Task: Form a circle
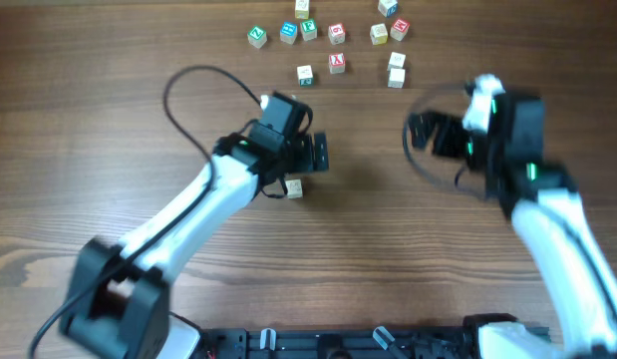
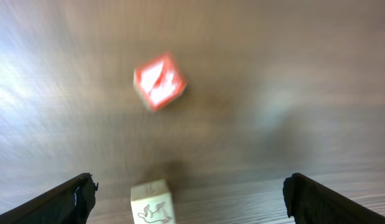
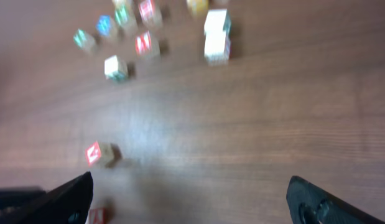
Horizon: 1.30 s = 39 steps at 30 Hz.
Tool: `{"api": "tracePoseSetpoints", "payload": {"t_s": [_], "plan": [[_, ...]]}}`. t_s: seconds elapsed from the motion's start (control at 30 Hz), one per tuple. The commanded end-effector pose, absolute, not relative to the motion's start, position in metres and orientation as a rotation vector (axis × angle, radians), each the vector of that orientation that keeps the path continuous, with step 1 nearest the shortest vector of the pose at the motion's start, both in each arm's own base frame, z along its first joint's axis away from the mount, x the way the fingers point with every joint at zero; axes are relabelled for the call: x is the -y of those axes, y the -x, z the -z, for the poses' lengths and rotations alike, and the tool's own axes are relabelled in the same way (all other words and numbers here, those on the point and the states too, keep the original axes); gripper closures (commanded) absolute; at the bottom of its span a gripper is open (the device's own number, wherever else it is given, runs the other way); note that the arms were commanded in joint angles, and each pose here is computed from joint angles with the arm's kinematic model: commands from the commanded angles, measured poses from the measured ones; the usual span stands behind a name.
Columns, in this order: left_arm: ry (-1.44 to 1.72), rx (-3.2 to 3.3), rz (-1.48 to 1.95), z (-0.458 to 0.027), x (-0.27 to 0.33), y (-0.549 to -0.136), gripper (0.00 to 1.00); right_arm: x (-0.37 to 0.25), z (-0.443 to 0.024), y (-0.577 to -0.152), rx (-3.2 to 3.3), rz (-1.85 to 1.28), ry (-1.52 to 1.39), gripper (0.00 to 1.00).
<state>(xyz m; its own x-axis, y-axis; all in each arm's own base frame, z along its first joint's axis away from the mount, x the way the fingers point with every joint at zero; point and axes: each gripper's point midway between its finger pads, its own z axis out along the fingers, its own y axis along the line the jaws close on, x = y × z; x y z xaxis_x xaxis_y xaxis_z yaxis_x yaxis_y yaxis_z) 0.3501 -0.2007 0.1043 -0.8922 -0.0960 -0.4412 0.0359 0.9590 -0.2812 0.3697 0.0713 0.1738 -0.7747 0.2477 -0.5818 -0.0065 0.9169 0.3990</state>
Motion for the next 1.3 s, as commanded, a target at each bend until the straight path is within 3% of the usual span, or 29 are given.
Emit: {"api": "tracePoseSetpoints", "payload": {"t_s": [0.0,0.13,0.27,0.4,0.57,0.93,1.0,1.13,1.27], "plan": [[0.070,-2.412,0.318,-0.182,0.179,-0.366,0.00,-0.099,-0.206,-0.413,-2.378,-0.674,-0.027,0.00],[0.108,-2.335,0.274,-0.211,0.162,-0.361,0.00,-0.101,-0.190,-0.463,-2.291,-0.660,-0.018,0.00],[0.110,-2.357,0.247,-0.206,0.158,-0.357,0.00,-0.104,-0.136,-0.488,-2.414,-0.636,-0.117,0.01],[0.108,-2.367,0.242,-0.203,0.158,-0.356,0.00,-0.103,-0.089,-0.514,-2.536,-0.316,-0.073,0.00],[0.108,-2.367,0.242,-0.203,0.158,-0.356,0.00,-0.109,-0.055,-0.531,-2.556,-0.045,-0.006,0.01],[0.108,-2.367,0.241,-0.203,0.158,-0.356,0.00,-0.100,-0.006,-0.549,-2.536,0.015,-0.111,0.02],[0.108,-2.367,0.241,-0.203,0.158,-0.356,0.00,-0.100,0.003,-0.548,-2.549,0.009,-0.146,0.09],[0.108,-2.367,0.241,-0.203,0.158,-0.356,0.00,-0.101,0.005,-0.548,-2.550,-0.007,-0.169,0.51],[0.108,-2.367,0.241,-0.203,0.158,-0.356,0.00,-0.102,-0.014,-0.548,-2.543,-0.015,-0.163,0.64]]}}
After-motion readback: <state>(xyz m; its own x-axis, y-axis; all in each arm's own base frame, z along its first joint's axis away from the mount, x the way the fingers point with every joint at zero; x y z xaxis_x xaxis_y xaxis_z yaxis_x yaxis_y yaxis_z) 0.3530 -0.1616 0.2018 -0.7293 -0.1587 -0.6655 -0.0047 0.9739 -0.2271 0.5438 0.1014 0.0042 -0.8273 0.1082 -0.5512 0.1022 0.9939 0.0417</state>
